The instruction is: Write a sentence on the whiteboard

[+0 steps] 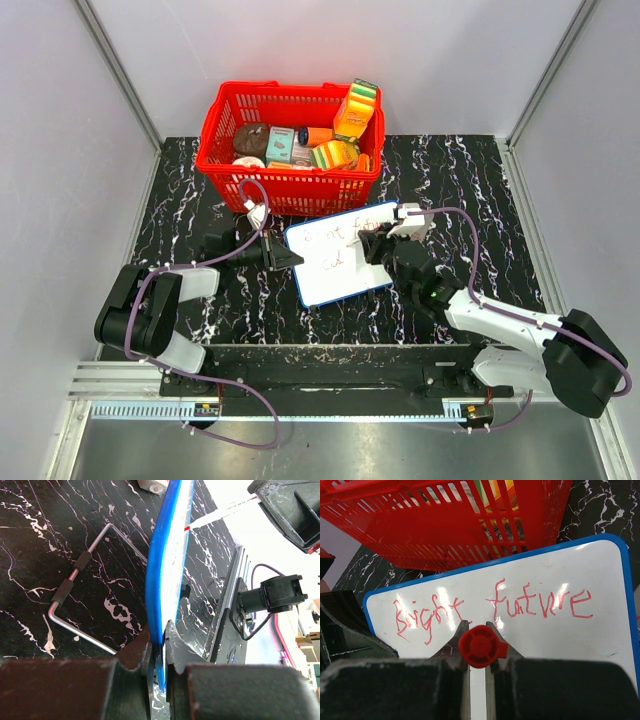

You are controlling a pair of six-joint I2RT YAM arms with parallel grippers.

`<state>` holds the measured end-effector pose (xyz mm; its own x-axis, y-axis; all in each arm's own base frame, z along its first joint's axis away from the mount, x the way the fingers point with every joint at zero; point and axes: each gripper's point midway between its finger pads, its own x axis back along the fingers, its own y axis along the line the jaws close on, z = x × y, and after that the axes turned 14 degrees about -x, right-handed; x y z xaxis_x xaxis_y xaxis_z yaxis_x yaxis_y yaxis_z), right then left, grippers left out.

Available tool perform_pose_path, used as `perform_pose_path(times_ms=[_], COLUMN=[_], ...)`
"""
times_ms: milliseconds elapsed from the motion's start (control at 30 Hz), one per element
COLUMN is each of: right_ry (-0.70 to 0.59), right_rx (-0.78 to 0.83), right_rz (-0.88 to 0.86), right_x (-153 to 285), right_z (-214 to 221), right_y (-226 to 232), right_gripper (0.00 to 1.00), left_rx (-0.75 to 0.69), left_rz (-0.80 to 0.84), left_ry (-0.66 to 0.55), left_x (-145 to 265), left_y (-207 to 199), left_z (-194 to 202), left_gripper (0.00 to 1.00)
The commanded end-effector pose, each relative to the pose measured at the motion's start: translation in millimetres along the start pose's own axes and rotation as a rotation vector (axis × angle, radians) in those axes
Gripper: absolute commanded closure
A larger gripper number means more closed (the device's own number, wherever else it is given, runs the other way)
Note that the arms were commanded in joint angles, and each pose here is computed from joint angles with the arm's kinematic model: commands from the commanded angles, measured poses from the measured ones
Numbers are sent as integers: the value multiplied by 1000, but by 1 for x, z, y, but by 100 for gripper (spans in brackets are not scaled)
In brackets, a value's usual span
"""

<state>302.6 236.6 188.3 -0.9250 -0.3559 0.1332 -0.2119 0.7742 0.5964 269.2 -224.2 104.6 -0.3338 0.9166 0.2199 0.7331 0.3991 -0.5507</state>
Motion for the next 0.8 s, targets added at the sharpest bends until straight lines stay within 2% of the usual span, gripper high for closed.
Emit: perform_pose_path(times_ms=[0, 767], right_ry=[-47, 70], right_rx=[-29, -25], right_rz=[-30, -11], right_x=[-4, 10], right_z=[-17, 18], right_y=[12, -10], right_gripper=[100, 100], left_rx=[-86, -83], left_rz=[-91, -92], left_ry=[1, 4], left_x=[-3, -3], left_y=[18, 18], left_z=[1, 2], left_gripper=[100, 100])
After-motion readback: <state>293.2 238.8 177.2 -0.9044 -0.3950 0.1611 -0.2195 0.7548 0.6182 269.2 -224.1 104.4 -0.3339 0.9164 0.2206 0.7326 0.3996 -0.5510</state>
